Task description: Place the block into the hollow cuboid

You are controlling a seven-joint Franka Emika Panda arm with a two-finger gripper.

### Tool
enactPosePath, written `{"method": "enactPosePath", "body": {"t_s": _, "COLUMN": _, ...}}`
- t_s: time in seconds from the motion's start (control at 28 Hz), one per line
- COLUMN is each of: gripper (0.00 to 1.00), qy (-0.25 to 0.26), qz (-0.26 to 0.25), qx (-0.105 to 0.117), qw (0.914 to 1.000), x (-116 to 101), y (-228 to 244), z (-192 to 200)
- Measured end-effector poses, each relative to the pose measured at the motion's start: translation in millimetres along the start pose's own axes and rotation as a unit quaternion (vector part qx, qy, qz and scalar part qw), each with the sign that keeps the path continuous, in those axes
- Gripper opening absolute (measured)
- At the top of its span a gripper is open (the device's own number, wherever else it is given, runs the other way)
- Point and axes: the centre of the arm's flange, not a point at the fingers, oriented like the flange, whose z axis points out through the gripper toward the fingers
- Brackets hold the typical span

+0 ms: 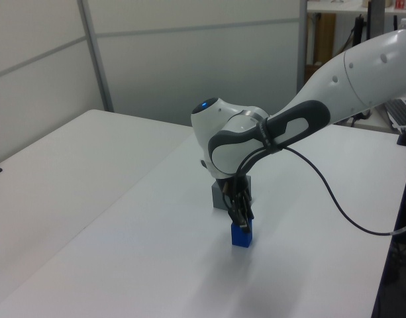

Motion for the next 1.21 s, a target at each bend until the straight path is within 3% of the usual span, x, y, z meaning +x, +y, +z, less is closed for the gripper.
{"method": "enactPosePath", "body": {"t_s": 0.32, "gripper": 0.52, "qy": 0.014, "qz": 0.001, "qx": -0.004, "qw": 0.9999, "x": 3.7, "y": 2.3, "z": -13.9}}
{"method": "enactPosePath", "body": {"t_s": 0.54, "gripper": 0.52, "qy": 0.053, "qz": 0.02, "qx": -0.012, "qw": 0.9983, "x": 5.6, "y": 25.6, "z": -66.6}}
{"method": "enactPosePath", "body": {"t_s": 0.75, "gripper": 0.52, "qy": 0.09, "qz": 0.046, "qx": -0.019, "qw": 0.9947, "x": -6.5, "y": 72.1, "z": -106.4}}
{"method": "enactPosePath", "body": {"t_s": 1.07, "gripper": 0.52, "qy": 0.097, "qz": 0.036, "qx": -0.02, "qw": 0.9945, "x": -33.3, "y": 137.7, "z": -108.6}}
{"method": "enactPosePath", "body": {"t_s": 1.21, "gripper": 0.52, "qy": 0.097, "qz": 0.035, "qx": -0.02, "qw": 0.9944, "x": -34.3, "y": 146.6, "z": -103.9}}
